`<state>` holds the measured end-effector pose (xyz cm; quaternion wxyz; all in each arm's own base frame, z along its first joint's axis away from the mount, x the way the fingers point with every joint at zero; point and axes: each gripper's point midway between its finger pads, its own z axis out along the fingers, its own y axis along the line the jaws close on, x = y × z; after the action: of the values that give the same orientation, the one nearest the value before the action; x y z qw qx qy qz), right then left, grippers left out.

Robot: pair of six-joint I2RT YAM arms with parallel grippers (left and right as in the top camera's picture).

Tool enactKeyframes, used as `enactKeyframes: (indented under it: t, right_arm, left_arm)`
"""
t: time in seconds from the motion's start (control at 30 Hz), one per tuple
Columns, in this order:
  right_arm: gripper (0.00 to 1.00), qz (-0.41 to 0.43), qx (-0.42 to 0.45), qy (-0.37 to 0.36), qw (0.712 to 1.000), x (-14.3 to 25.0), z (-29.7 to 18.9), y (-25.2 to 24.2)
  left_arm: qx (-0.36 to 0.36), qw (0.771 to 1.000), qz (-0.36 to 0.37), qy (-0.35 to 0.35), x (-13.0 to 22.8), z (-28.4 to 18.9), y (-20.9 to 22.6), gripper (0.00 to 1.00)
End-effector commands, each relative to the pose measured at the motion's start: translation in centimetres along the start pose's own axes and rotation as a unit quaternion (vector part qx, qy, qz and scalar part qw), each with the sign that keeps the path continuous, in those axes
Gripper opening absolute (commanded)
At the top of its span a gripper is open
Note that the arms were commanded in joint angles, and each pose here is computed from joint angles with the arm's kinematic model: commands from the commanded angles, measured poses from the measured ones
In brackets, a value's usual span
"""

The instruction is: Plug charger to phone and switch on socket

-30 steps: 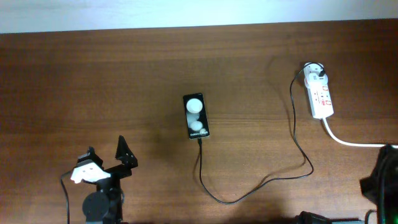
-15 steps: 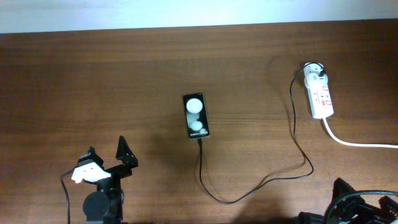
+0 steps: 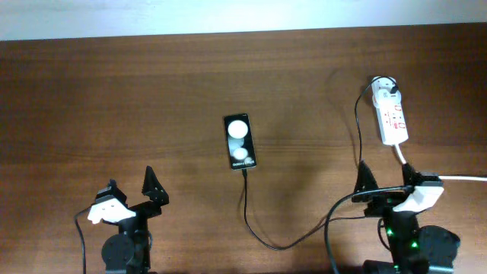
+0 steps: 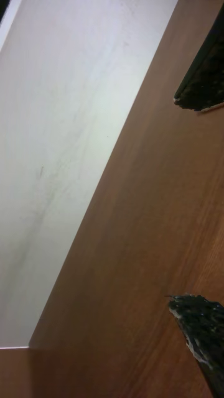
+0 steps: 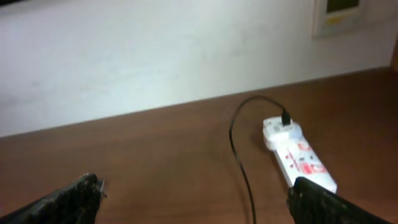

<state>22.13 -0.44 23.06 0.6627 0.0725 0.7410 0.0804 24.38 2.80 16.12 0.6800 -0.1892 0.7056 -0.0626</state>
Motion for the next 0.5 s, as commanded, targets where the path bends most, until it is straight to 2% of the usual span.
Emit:
enactKeyframes:
  t: [0.0, 0.27, 0.47]
  right_arm:
    - [0.99, -0.005, -0.017, -0.004, 1.0, 2.1, 0.6, 0.1]
    - [0.99, -0.008, -0.033, -0.001, 0.999, 6.9, 2.9, -0.3]
    - [0.99, -0.013, -0.032, -0.018, 0.999, 6.8, 3.2, -0.4]
  left_arm:
    - [-0.001, 1.0, -0.003, 0.001, 0.2, 0.0, 0.1, 0.99]
    - [-0.001, 1.0, -0.003, 0.001, 0.2, 0.0, 0.1, 0.99]
    - [-0.001, 1.0, -0.003, 0.001, 0.2, 0.0, 0.1, 0.99]
